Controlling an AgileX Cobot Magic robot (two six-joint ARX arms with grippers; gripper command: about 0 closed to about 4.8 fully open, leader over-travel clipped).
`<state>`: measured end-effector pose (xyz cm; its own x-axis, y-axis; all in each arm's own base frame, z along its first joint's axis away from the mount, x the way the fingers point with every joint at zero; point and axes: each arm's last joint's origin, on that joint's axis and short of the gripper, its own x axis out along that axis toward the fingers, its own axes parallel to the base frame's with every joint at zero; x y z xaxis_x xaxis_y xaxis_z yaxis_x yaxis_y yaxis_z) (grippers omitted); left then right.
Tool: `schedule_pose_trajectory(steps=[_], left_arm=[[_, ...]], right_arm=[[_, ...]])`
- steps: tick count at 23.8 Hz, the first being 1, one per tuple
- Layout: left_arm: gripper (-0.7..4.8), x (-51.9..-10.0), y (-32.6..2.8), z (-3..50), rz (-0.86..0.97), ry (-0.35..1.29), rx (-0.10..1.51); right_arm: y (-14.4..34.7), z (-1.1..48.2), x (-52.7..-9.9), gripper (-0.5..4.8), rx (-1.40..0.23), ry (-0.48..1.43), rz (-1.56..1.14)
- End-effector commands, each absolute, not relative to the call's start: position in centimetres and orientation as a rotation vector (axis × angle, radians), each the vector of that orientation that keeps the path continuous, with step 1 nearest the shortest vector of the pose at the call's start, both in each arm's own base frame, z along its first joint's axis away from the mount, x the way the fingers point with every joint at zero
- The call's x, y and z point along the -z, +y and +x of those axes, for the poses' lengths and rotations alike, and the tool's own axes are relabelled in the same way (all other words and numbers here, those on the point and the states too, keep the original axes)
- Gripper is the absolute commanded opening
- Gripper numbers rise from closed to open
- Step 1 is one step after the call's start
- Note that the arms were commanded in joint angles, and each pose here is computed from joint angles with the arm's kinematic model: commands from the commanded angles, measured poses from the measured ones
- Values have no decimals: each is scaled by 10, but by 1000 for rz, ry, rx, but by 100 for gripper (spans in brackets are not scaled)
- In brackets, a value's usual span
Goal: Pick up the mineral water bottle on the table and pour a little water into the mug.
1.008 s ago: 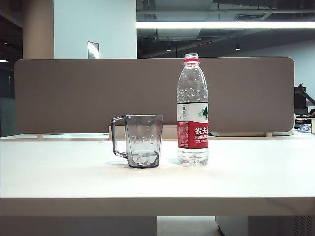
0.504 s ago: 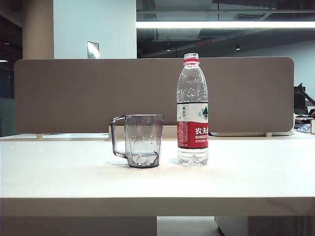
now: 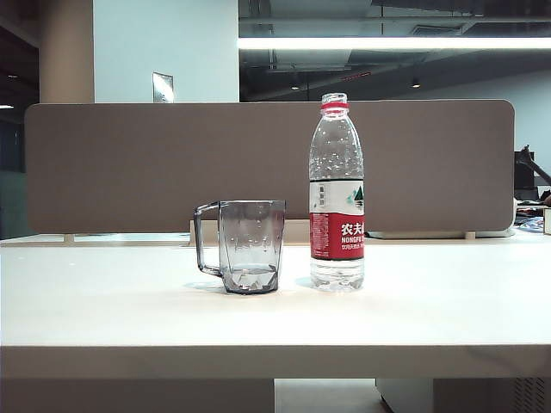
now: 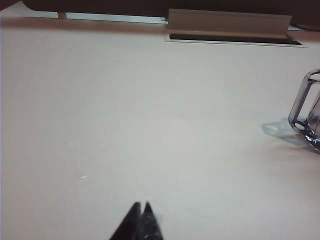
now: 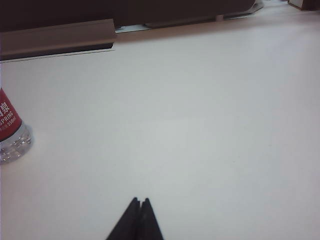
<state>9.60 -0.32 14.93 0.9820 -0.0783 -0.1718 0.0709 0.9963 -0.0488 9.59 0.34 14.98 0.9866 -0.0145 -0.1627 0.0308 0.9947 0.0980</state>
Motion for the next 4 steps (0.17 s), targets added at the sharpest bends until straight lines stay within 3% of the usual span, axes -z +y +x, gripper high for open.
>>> schedule_pose_trajectory(steps=[1, 4], left_arm=[[-5, -149, -3, 96, -39, 177, 78], [-5, -149, -3, 96, -39, 177, 78]], right_arm=[[3, 96, -149, -5, 24, 152, 102], [3, 96, -149, -5, 24, 152, 102]])
